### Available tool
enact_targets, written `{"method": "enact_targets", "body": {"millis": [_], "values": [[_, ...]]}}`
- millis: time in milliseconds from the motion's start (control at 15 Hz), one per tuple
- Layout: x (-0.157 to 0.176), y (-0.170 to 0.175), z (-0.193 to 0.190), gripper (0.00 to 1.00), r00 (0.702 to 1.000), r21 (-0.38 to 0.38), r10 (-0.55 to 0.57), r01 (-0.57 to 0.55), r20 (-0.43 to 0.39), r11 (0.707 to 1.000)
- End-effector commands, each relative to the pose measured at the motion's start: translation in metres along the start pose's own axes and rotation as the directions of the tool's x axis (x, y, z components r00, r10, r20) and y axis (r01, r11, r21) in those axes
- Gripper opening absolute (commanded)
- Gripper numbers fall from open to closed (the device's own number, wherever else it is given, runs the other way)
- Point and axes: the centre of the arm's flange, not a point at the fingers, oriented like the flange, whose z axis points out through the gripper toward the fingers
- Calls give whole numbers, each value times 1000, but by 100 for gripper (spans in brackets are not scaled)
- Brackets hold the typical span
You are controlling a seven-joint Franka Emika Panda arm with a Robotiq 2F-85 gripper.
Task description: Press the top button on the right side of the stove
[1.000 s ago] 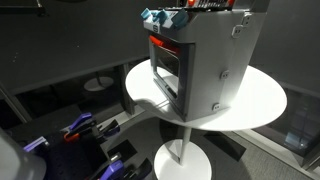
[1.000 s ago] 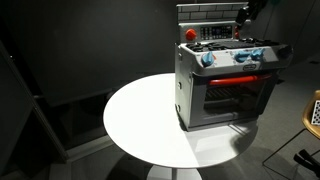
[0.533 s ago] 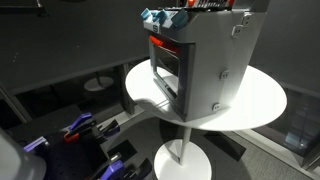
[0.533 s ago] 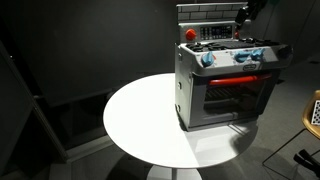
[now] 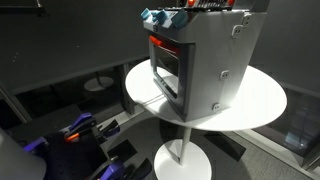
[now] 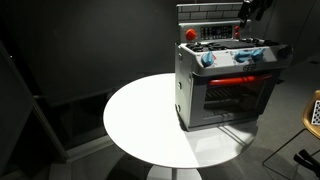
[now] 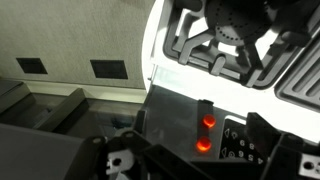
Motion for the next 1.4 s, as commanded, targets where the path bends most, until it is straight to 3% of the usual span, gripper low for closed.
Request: {"method": "enact_targets", "body": {"millis": [0,533,933,1333], "values": [[-17,6,-29,100,997,54,3,-7,79,999],[-69,1,-72,100,971,152,7,-44,237,987],[-109,-5,-93,100,955,200,4,-66,295,978],[-109,-6,-90,100,952,197,0,-63,306,978]]}}
